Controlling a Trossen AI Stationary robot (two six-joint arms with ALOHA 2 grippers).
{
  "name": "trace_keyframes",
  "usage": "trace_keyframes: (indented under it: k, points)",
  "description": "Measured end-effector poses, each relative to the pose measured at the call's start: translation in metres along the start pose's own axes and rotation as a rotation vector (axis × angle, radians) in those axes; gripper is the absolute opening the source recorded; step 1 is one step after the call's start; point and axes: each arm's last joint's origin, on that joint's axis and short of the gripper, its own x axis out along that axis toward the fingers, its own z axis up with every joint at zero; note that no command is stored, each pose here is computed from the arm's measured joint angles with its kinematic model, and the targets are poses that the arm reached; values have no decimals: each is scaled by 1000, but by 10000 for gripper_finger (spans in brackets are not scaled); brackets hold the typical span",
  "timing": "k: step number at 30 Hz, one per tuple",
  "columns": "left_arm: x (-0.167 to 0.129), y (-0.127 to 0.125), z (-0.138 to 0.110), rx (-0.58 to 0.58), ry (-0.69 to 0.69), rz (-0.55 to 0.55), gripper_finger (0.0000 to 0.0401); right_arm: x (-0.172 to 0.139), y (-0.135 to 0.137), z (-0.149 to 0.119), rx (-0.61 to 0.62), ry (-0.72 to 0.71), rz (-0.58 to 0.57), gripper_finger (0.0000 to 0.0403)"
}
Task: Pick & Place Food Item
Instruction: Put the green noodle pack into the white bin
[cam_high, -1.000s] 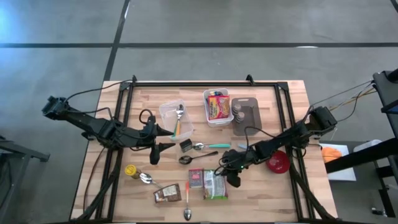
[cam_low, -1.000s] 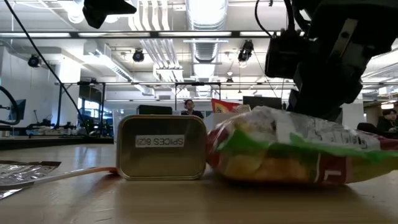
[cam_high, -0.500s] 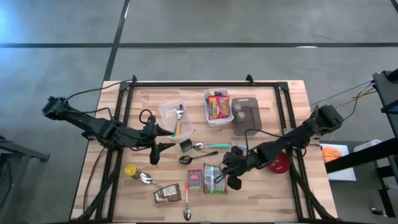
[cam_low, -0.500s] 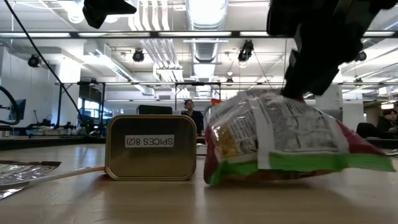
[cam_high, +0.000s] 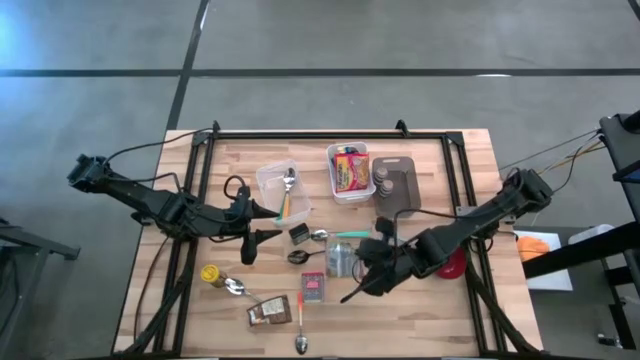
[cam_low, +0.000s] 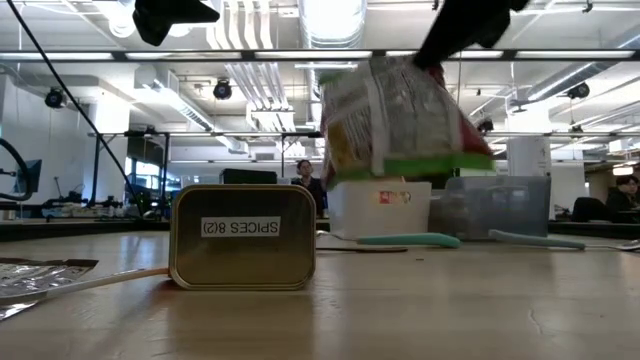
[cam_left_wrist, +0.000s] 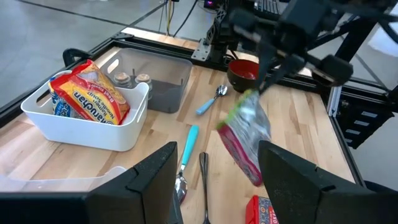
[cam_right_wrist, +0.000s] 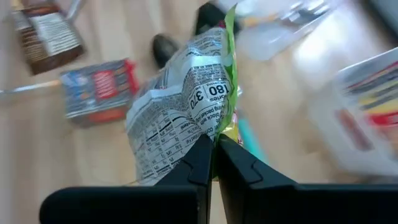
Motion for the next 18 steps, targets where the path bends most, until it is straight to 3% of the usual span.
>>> trace_keyframes:
  k: [8,18]
  points:
    - [0,0,0,0,0,0,225,-11,-18,26,-204,-69,-210,10]
    - [0,0,0,2,4,2,225,8,-70,52,-226,-29,-366,10]
